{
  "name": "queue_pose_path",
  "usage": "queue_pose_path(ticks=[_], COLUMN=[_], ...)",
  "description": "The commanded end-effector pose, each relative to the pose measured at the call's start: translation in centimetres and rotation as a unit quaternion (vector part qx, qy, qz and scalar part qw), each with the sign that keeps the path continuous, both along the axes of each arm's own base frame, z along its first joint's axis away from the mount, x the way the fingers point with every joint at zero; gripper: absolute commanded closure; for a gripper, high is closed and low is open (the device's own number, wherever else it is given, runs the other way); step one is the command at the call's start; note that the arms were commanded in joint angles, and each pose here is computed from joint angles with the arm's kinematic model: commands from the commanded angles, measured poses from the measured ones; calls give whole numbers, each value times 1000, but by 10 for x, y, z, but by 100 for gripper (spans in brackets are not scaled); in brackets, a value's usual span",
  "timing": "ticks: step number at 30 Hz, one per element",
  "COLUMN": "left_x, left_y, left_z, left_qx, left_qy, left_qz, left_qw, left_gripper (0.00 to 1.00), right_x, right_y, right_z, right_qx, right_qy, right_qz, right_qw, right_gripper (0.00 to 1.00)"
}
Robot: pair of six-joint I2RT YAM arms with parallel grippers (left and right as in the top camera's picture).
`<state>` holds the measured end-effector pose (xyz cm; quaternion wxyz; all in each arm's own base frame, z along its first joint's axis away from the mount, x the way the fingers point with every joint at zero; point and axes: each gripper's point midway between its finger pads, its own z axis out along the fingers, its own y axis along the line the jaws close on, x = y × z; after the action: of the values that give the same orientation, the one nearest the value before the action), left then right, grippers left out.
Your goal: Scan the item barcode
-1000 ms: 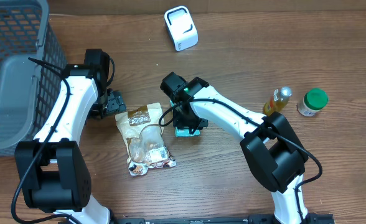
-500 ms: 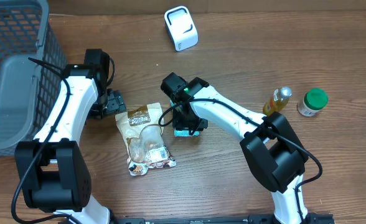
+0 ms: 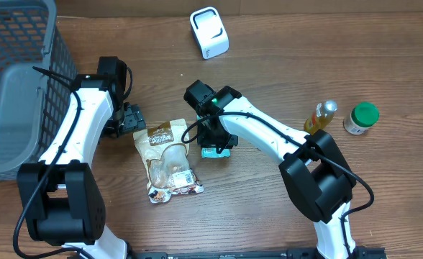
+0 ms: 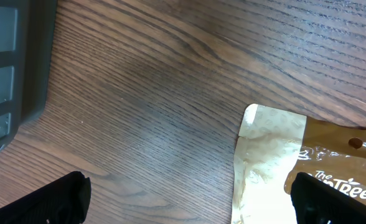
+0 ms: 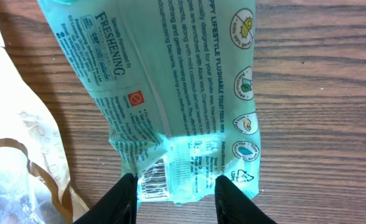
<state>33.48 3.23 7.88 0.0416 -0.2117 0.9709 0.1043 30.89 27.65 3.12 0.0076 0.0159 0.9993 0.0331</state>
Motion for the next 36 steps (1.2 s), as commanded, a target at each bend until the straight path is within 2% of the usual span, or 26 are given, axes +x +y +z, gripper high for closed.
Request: queue_pose_path(ticks=[1,3,22,36], left_x=[0,0,0,0], left_y=[5,5,5,5], left_z=[-2,-2,-2,-2], left_qx=[10,10,10,10], left_qy=[4,4,4,4], left_qz=[5,5,5,5], left_qw=[1000,1000,1000,1000], left_gripper=[0,0,0,1], right_x=[6,4,3,-6], right_y=[3,2,1,-3], right_z=[3,2,-2,-44], right_qx=[5,2,2,16], right_qy=[-5,-2,-3,-6], right_qz=[-6,-6,-5,-8], right_qw=[1000,1000,1000,1000], right_gripper=[66,68,69,73])
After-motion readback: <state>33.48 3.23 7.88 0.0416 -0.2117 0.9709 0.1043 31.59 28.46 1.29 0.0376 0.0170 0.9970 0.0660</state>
